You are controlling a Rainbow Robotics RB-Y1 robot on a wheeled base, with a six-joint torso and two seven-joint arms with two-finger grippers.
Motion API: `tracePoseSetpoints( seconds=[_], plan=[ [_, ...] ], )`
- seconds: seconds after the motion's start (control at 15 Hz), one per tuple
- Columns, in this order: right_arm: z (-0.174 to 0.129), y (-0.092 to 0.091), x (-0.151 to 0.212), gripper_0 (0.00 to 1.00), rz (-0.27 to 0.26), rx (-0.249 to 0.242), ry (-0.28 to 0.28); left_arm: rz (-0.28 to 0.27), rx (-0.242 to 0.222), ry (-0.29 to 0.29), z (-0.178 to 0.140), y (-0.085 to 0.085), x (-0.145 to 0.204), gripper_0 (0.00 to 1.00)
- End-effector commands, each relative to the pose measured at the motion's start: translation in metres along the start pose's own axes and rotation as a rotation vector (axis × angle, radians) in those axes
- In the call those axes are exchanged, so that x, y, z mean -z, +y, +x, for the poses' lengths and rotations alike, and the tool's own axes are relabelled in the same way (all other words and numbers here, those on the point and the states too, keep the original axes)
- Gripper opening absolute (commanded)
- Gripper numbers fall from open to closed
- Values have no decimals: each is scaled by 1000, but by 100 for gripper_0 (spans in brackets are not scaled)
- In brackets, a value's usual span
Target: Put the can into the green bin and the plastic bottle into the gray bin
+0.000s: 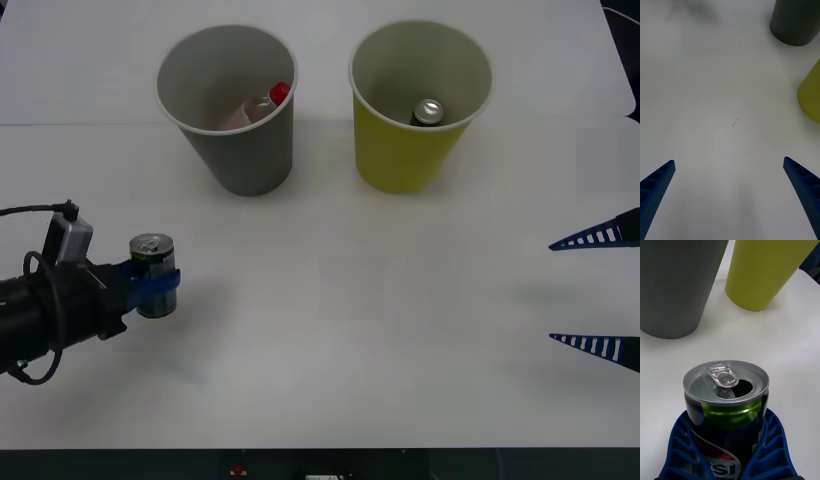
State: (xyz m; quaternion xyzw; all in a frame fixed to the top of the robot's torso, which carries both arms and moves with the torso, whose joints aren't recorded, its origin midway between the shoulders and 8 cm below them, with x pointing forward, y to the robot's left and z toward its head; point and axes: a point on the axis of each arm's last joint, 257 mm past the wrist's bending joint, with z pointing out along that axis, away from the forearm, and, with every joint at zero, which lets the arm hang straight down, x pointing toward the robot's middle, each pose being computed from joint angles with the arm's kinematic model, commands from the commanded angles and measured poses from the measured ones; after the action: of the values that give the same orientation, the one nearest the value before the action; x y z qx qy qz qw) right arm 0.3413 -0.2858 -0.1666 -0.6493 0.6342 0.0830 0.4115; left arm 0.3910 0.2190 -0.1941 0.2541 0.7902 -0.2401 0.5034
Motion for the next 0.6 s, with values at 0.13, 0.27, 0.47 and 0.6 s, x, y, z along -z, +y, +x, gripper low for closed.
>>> tracePoseSetpoints(
  seconds=[0.13,0.27,0.47,0.6],
  plan=[
    [0,0,0,100,0,0,0,68,-10,38,-32,-36,-5,0],
    [0,0,0,100,0,0,0,95,-20,62,-43,-50,-9,0],
    [0,0,0,100,0,0,0,101,-57,111,-62,-67,-12,0],
    [0,0,0,100,0,0,0,110,-109,140,-74,-72,-17,0]
  ],
)
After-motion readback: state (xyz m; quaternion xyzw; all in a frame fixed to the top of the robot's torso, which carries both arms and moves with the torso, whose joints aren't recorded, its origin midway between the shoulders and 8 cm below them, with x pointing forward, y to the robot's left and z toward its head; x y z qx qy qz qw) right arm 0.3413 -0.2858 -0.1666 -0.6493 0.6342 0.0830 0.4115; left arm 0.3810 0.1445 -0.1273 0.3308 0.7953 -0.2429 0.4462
